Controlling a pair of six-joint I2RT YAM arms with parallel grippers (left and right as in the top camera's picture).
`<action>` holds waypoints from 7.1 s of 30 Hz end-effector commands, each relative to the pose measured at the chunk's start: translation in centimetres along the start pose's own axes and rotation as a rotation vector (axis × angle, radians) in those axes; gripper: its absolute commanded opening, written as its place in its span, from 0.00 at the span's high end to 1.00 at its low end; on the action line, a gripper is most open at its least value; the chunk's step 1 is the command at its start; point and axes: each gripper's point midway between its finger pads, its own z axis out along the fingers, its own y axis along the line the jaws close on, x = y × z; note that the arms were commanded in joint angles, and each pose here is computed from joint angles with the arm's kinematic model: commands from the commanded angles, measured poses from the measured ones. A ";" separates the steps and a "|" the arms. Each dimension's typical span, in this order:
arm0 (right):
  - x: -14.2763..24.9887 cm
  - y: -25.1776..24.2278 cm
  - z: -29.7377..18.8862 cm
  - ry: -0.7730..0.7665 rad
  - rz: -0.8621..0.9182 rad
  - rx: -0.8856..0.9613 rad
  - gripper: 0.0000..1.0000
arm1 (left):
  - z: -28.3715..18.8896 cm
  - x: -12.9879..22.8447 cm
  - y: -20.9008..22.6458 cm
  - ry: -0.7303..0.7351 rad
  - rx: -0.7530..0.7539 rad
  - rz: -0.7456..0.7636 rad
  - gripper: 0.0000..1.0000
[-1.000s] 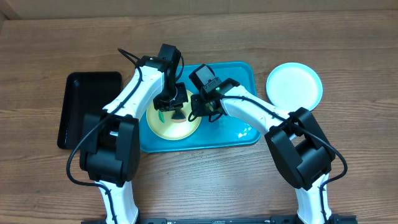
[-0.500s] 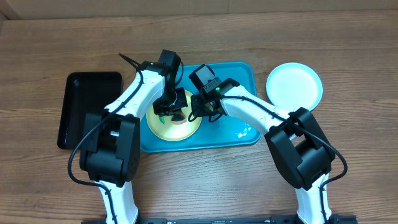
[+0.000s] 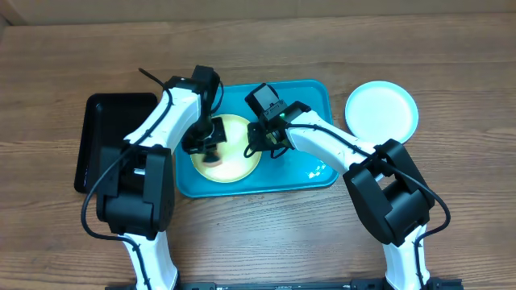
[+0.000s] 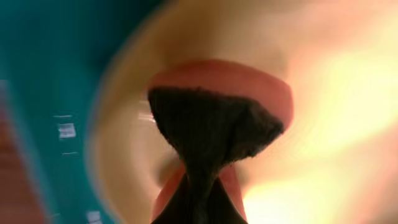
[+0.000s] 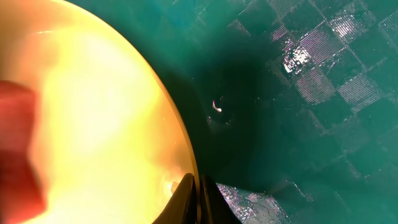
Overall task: Clean dirty plates on tray and stack at the side
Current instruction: 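Scrub the yellow plate with the sponge while the right gripper holds it, then return the sponge to the black tray with the left gripper, then lift the yellow plate with the right gripper and stack it on the plates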
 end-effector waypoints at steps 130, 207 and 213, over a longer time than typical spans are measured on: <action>0.1 -0.8 -0.1 -0.006 0.003 0.036 0.96 | -4.5 -8.2 19.4 -0.087 -0.029 -0.495 0.72; -9.6 -20.9 -23.0 -0.096 0.190 0.282 0.96 | -11.5 -11.6 19.5 -0.243 0.032 -0.510 0.00; -6.8 -29.6 -23.1 -0.062 0.504 0.026 0.96 | -11.5 -11.6 19.5 -0.243 0.032 -0.510 0.00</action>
